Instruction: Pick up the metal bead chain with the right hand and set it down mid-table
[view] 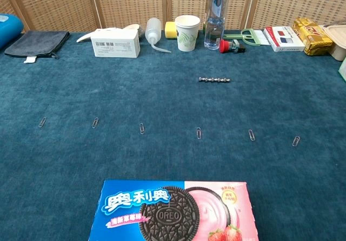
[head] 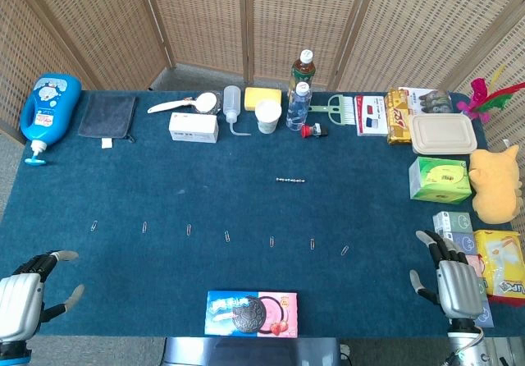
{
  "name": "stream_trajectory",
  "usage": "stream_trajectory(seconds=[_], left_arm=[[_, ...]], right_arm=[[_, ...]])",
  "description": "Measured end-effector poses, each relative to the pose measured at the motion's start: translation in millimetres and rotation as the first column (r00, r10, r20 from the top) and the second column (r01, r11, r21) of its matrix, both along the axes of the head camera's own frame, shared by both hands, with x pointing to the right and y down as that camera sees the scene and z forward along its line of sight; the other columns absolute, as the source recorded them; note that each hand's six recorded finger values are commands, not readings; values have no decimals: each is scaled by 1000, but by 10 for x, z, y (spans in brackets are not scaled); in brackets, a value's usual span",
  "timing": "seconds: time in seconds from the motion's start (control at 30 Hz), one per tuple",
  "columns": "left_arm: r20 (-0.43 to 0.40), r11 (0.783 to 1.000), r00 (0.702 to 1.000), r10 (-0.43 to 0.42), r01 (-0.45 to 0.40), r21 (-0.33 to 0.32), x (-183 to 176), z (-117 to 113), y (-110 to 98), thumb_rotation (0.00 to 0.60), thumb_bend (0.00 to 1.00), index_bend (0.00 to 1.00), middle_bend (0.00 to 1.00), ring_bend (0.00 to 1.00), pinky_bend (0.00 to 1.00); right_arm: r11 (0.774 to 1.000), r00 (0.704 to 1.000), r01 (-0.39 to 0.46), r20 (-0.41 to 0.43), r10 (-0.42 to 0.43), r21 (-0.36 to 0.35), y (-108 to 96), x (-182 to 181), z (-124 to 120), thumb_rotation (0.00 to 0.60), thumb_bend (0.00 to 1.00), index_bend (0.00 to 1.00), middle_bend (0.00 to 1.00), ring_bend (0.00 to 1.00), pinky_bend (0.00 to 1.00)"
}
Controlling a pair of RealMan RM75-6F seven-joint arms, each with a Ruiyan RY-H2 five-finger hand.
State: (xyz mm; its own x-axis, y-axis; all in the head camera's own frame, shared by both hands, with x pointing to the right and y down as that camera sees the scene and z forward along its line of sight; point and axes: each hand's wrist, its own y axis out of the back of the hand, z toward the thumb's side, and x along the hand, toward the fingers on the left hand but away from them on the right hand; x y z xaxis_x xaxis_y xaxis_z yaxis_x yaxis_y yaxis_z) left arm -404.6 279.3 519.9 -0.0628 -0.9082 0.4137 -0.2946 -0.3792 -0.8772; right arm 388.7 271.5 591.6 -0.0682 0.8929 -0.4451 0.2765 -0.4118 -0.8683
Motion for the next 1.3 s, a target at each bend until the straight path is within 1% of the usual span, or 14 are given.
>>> stream_trajectory(seconds=[0.13, 0.27, 0.33, 0.47, 0.57, 0.67, 0.7, 0.8, 0.93, 1.03, 1.1, 1.2, 1.23, 1.3], left_arm=[[-9, 1000, 1000, 5, -5, 6, 25, 15, -6, 600, 394, 341, 367, 327, 390], [-16, 1000, 1000, 13, -12, 24, 56, -3, -27, 600, 394, 340, 365, 324, 390], [-19, 999, 1000, 19, -18, 28, 78, -10, -39, 600, 394, 341, 365, 324, 390], [-25, 999, 999, 27, -26, 32, 105, -12, -68, 600, 394, 341, 364, 324, 390], [-29, 999, 999, 37, -36, 36, 134, -6, -99, 600, 394, 340, 365, 324, 389], [-34, 999, 999, 40, -39, 31, 153, 14, -108, 600, 394, 340, 364, 323, 390], [-35, 999, 999, 41, -40, 26, 161, 26, -108, 600, 394, 341, 363, 323, 390], [-49, 999, 998, 44, -44, 8, 193, 64, -113, 600, 394, 341, 360, 321, 390], [-54, 999, 997, 47, -47, -10, 221, 131, -142, 600, 394, 340, 360, 321, 390], [-47, 999, 998, 43, -44, -30, 222, 204, -153, 600, 394, 341, 360, 321, 390], [-40, 998, 998, 43, -45, -41, 222, 251, -167, 600, 393, 341, 360, 321, 390], [-31, 997, 998, 49, -51, -56, 230, 309, -186, 600, 393, 341, 360, 321, 390], [-28, 997, 998, 51, -53, -60, 235, 323, -192, 600, 393, 341, 360, 321, 390], [-25, 996, 998, 55, -56, -68, 246, 351, -204, 600, 393, 341, 360, 320, 390]], right_arm=[[1000, 1000, -6, -1, 6, 0, -4, 12, -10, 600, 387, 154, 164, 164, 171], [1000, 999, -16, 36, 16, -3, -19, 0, -9, 600, 387, 120, 150, 151, 170], [1000, 998, -16, 65, 16, 2, -57, -18, -20, 600, 387, 112, 146, 150, 170], [1000, 993, 10, 114, -11, 2, -194, -103, -26, 600, 387, 42, 112, 130, 170], [999, 982, 38, 185, -36, -10, -367, -211, -12, 600, 387, 26, 101, 118, 170], [998, 959, 66, 275, -63, 1, -635, -367, -14, 600, 387, 10, 87, 103, 170], [997, 950, 75, 304, -75, 11, -757, -435, -15, 600, 387, 4, 82, 96, 170], [995, 931, 89, 352, -95, 32, -1061, -590, 7, 600, 388, 0, 76, 88, 170], [993, 917, 108, 380, -120, 52, -1448, -804, 111, 600, 387, 0, 80, 92, 171], [990, 924, 137, 355, -140, 34, -1695, -960, 298, 600, 387, 0, 97, 115, 189], [987, 933, 162, 321, -161, 24, -1846, -1070, 422, 600, 387, 0, 129, 155, 228], [979, 942, 205, 268, -201, 16, -2018, -1249, 594, 600, 387, 18, 222, 284, 336], [976, 945, 215, 249, -212, 16, -2064, -1300, 645, 600, 387, 45, 274, 374, 396], [971, 952, 237, 195, -236, 18, -2153, -1393, 760, 600, 388, 123, 418, 589, 528]])
